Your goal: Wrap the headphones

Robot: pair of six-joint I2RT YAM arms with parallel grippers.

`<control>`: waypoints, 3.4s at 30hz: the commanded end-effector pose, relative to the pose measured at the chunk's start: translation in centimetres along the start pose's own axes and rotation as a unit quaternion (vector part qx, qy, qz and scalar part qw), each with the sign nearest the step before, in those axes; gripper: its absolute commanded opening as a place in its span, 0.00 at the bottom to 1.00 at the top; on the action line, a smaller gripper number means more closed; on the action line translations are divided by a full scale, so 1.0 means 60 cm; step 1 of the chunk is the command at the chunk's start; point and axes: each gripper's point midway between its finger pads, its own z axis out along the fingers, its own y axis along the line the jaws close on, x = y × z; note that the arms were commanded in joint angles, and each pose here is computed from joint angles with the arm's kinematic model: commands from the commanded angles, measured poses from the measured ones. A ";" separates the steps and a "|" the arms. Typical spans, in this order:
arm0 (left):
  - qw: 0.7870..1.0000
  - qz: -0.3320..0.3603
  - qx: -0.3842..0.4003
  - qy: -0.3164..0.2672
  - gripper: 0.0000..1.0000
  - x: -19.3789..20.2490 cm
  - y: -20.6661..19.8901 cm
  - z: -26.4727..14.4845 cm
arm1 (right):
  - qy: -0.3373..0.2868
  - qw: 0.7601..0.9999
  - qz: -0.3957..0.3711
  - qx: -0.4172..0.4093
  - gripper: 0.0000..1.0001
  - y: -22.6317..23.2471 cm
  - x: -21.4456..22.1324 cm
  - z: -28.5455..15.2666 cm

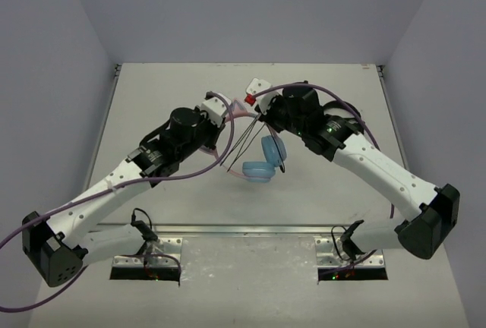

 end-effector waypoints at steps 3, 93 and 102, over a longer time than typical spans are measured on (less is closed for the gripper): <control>0.998 0.019 0.039 -0.053 0.00 -0.036 -0.020 -0.055 | -0.024 0.994 -0.019 0.106 0.01 -0.115 -0.005 0.003; 0.941 -0.028 0.336 0.016 0.01 0.031 0.019 0.443 | 0.010 0.851 0.521 0.059 0.99 0.009 0.229 -0.225; 0.941 -0.025 0.337 0.001 0.03 0.063 0.007 0.562 | -0.003 0.851 0.525 0.010 0.99 0.056 0.234 -0.224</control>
